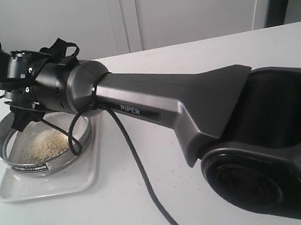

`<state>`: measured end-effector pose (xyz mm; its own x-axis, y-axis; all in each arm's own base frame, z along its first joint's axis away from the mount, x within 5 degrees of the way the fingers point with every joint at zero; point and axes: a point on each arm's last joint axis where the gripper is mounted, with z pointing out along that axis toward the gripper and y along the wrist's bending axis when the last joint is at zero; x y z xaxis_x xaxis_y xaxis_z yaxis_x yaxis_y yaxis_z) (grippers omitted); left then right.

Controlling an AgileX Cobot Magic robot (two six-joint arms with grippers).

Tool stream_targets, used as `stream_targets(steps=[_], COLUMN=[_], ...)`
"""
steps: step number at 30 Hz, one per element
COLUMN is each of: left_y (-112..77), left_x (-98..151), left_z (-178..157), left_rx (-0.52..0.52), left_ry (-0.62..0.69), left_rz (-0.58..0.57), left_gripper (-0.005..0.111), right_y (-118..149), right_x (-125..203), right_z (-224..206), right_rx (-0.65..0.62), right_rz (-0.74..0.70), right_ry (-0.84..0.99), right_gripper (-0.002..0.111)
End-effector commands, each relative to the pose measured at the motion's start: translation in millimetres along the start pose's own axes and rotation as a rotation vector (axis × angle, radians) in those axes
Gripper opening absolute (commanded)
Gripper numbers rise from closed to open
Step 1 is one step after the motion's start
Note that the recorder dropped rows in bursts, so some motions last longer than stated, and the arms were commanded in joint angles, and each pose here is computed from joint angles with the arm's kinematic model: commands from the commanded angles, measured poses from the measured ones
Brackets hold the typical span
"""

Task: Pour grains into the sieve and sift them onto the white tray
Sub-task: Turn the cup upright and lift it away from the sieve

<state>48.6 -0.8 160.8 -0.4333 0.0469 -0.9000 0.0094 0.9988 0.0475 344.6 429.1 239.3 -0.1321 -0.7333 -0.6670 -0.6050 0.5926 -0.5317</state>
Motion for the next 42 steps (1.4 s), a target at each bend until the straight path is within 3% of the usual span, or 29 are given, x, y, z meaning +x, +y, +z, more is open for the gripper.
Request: stream_targets(steps=[1, 5, 17, 25, 34, 42], left_y=[-0.3, -0.3, -0.3, -0.3, -0.3, -0.3], left_x=[2.6, 2.6, 2.6, 2.6, 2.6, 2.6], left_z=[0.7, 0.7, 0.7, 0.7, 0.7, 0.7], left_rx=[0.001, 0.001, 0.001, 0.001, 0.001, 0.001], left_ry=[0.012, 0.012, 0.012, 0.012, 0.012, 0.012], left_rz=[-0.01, -0.01, -0.01, -0.01, -0.01, -0.01], left_gripper=[0.0, 0.0, 0.0, 0.0, 0.0, 0.0], right_y=[-18.4, -32.4, -48.3, -55.4, -74.1, -84.1], right_x=[-4.6, -1.9, -2.7, -0.7, -2.3, 15.3], right_z=[-7.3, -9.5, -15.5, -14.7, -25.6, -37.2], right_rx=[-0.053, -0.111, -0.251, -0.505, -0.495, -0.448], right_rz=[0.145, 0.259, 0.355, 0.437, 0.457, 0.479], right_ry=[-0.008, 0.019, 0.013, -0.033, -0.041, -0.042], right_gripper=[0.0, 0.0, 0.0, 0.0, 0.0, 0.0])
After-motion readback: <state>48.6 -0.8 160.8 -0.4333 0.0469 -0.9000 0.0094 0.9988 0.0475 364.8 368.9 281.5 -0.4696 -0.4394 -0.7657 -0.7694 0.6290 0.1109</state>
